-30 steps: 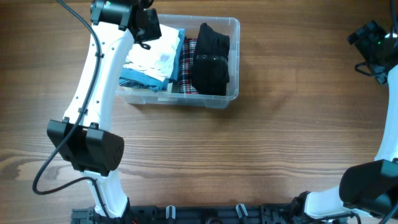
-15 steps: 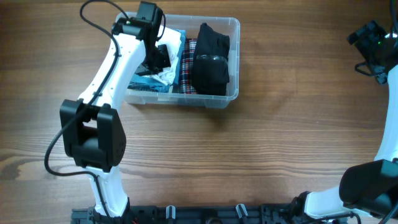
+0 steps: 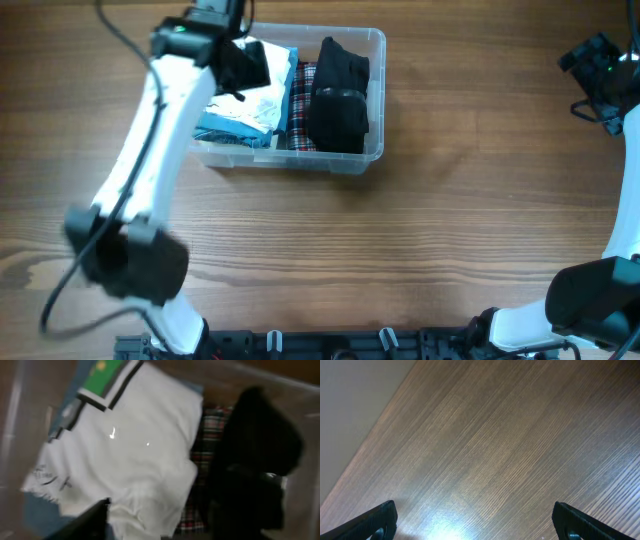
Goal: Pack container
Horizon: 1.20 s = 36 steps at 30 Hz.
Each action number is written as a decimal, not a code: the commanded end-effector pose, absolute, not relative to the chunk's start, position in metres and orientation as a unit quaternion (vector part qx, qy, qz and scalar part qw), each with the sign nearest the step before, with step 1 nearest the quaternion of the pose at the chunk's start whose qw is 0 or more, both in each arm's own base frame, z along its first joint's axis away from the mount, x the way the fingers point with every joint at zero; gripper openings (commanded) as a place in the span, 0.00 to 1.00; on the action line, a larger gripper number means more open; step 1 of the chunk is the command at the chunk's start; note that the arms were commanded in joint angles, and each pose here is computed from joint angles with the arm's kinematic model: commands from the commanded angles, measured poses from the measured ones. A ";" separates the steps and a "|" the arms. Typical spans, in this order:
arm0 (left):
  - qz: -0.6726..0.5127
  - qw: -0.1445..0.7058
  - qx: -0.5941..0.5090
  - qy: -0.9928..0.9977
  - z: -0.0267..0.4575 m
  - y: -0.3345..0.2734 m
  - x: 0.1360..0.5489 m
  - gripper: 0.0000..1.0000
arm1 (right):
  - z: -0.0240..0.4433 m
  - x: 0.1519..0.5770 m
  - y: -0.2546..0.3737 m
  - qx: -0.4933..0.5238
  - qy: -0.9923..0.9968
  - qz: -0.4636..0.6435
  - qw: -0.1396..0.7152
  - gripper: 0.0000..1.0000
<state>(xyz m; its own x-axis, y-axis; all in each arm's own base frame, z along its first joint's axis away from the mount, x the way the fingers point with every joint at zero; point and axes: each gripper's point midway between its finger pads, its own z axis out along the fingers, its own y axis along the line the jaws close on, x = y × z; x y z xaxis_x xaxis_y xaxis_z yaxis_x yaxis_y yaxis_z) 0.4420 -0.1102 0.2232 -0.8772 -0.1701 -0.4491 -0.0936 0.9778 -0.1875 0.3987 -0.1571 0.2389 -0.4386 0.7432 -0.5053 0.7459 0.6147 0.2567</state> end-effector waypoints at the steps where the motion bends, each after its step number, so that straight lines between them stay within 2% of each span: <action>1: -0.105 0.345 -0.040 0.932 0.330 -0.099 0.397 0.86 | 0.236 0.399 -0.159 0.447 0.845 -0.008 0.294 1.00; 2: -0.110 0.363 -0.040 0.924 0.351 -0.094 0.378 0.99 | 0.236 0.399 -0.159 0.447 0.845 -0.008 0.294 1.00; 9: -0.139 0.463 -0.038 0.874 0.438 -0.064 0.258 1.00 | 0.236 0.399 -0.159 0.447 0.845 -0.008 0.294 1.00; 14: -0.141 0.496 -0.045 0.856 0.450 -0.038 0.166 1.00 | 0.236 0.399 -0.159 0.447 0.845 -0.008 0.294 1.00; 17: -0.128 0.524 -0.058 0.840 0.454 -0.022 0.134 1.00 | 0.236 0.399 -0.159 0.447 0.845 -0.008 0.294 1.00; 21: -0.091 0.558 -0.105 0.818 0.448 0.000 0.127 1.00 | 0.236 0.399 -0.159 0.447 0.845 -0.008 0.294 1.00; 24: -0.083 0.625 -0.139 0.763 0.449 0.010 0.146 1.00 | 0.236 0.399 -0.159 0.447 0.845 -0.008 0.294 1.00; 31: -0.117 0.737 -0.118 0.655 0.379 0.005 0.211 1.00 | 0.236 0.399 -0.159 0.447 0.845 -0.008 0.294 1.00; 36: -0.136 0.755 -0.094 0.634 0.328 -0.004 0.226 1.00 | 0.236 0.399 -0.159 0.447 0.845 -0.008 0.294 1.00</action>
<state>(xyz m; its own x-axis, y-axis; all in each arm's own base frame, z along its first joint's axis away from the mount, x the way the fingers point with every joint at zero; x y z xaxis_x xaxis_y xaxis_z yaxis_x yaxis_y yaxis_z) 0.2246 0.0033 0.3527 0.1531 -0.3332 -0.9303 0.0416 0.9428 -0.3308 0.3988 -0.1571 0.2389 -0.4358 0.7452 -0.5047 0.7473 0.6121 0.2586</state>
